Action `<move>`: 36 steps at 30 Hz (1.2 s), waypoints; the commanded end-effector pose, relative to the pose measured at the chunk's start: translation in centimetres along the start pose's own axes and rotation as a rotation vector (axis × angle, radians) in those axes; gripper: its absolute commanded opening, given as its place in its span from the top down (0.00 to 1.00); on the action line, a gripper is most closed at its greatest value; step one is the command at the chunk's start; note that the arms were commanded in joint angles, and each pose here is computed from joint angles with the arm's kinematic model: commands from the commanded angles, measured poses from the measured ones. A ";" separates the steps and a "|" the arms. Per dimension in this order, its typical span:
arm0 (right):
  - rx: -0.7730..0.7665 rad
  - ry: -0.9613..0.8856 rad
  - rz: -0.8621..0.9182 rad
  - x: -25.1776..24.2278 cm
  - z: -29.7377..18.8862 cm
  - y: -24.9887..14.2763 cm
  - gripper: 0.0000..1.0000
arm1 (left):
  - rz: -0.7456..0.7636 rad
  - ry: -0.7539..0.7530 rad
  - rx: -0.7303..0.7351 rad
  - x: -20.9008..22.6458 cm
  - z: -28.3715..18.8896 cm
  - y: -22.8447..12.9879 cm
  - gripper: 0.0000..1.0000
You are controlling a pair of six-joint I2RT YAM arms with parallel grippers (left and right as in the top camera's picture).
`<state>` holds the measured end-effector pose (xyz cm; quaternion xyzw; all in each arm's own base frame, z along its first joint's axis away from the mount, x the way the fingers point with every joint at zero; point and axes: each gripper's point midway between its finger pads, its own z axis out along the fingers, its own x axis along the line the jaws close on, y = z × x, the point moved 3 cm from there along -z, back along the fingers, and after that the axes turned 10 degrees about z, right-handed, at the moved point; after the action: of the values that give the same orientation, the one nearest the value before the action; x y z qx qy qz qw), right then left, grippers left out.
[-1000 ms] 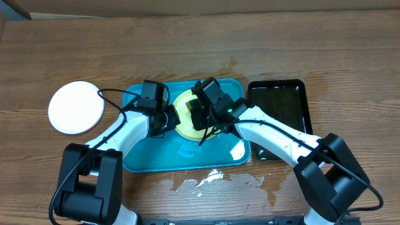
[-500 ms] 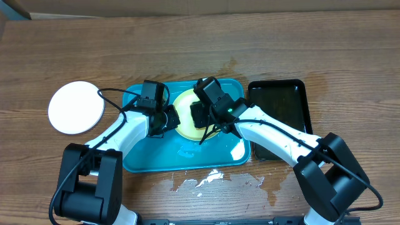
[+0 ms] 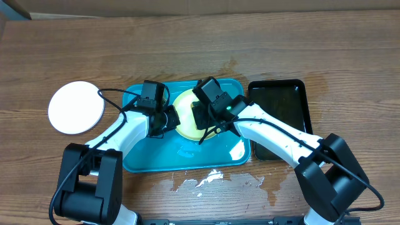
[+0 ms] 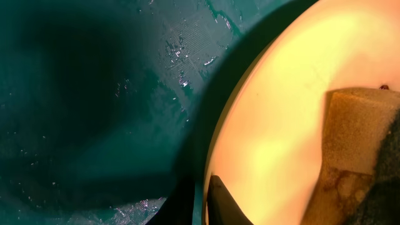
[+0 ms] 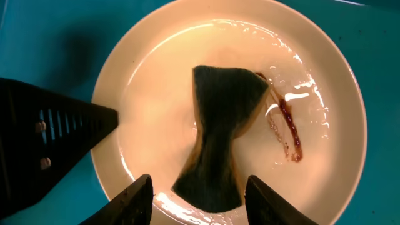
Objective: Clean dirty plates on tray and stack at the side
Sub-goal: 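Scrub the yellow plate with the sponge while left gripper holds rim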
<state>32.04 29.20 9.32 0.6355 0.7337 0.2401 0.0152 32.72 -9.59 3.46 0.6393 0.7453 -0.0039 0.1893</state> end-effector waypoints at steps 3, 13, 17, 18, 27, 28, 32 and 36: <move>-0.011 -0.021 0.024 -0.4 1.2 -0.4 0.52 | 0.012 0.017 0.018 0.4 0.5 -0.5 0.90; 0.072 -0.057 0.023 -0.7 4.2 -2.7 0.75 | 0.012 0.017 0.016 0.4 0.5 -0.5 0.96; 0.060 -0.088 0.022 -1.2 4.2 -2.6 0.96 | 0.012 0.017 0.016 0.4 0.5 -0.5 0.96; 0.056 -0.106 0.021 -1.5 4.1 -2.6 0.96 | 0.012 0.017 0.017 0.4 0.5 -0.5 0.96; -0.030 -0.304 -0.005 -3.4 2.0 0.0 0.96 | 0.027 0.020 0.023 0.5 0.5 -0.6 0.96; -0.031 -0.313 -0.022 -3.5 1.9 0.0 0.96 | 0.036 0.021 0.024 0.5 0.5 -0.7 0.96; -0.008 -0.318 -0.067 -3.7 2.1 -0.4 0.96 | 0.065 0.031 0.035 0.7 0.5 -0.9 0.96; -0.002 -0.322 -0.068 -3.9 2.4 -0.6 0.96 | 0.068 0.037 0.037 0.8 0.5 -0.9 0.96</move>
<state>32.20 26.10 5.32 0.6455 0.7430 0.1269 0.1231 32.55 -9.61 3.42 0.6519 0.7349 -0.0043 0.1870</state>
